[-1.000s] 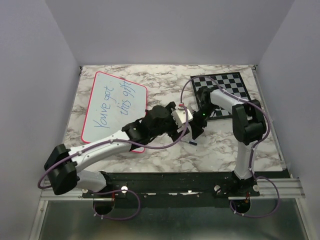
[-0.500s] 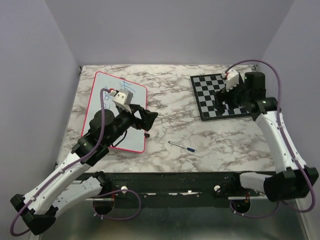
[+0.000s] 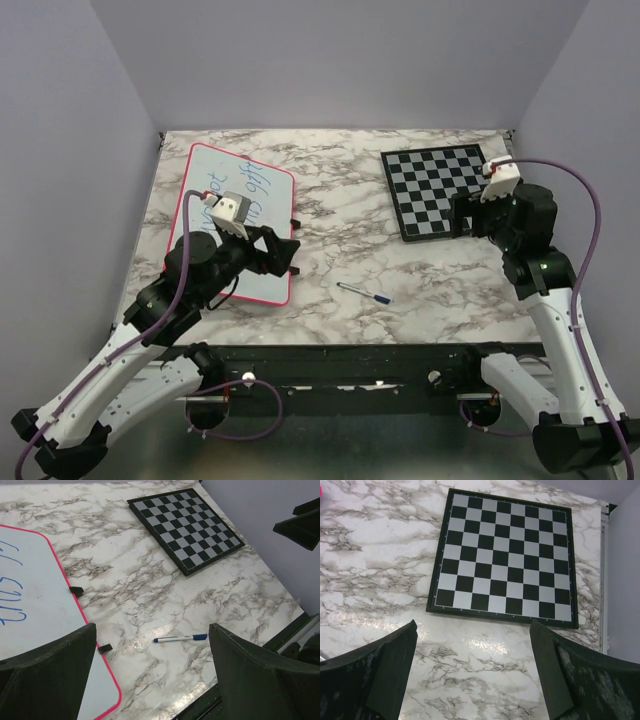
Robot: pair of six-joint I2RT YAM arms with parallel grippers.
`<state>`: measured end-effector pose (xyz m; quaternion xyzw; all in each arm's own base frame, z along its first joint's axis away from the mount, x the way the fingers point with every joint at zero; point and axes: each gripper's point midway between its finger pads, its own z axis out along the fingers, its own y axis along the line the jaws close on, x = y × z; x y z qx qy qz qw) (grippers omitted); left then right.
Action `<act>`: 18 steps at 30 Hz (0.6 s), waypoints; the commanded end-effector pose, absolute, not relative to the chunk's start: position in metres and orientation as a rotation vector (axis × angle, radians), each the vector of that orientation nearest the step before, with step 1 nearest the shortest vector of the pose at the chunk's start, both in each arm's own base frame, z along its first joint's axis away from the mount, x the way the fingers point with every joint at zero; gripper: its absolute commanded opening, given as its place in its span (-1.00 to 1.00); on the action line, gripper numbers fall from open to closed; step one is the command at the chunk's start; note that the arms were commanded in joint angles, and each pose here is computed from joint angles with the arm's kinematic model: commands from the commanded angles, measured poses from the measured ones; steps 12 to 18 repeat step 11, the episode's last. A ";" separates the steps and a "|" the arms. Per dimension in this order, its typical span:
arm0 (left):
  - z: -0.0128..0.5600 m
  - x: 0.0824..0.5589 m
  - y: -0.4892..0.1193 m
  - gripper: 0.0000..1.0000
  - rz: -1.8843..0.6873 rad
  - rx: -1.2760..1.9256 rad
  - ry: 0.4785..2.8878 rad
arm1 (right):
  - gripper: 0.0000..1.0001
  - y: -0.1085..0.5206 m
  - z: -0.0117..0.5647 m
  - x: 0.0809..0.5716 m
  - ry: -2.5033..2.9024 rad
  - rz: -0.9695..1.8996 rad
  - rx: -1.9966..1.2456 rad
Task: Write a sentence on the whiteboard
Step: Reset both arms
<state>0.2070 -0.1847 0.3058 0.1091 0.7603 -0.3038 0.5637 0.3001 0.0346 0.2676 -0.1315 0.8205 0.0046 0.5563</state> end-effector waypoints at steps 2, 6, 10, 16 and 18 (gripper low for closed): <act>0.293 0.202 -0.174 0.97 -0.699 0.216 1.823 | 0.99 0.033 0.278 0.302 1.887 0.013 -0.247; 0.299 0.202 -0.167 0.97 -0.669 0.207 1.809 | 0.99 0.030 0.290 0.300 1.847 0.000 -0.226; 0.300 0.204 -0.165 0.97 -0.642 0.211 1.807 | 0.97 0.029 0.297 0.295 1.812 -0.016 -0.254; 0.301 0.205 -0.165 0.97 -0.645 0.214 1.806 | 0.98 0.028 0.298 0.295 1.798 -0.028 -0.259; 0.301 0.205 -0.165 0.97 -0.645 0.214 1.806 | 0.98 0.028 0.298 0.295 1.798 -0.028 -0.259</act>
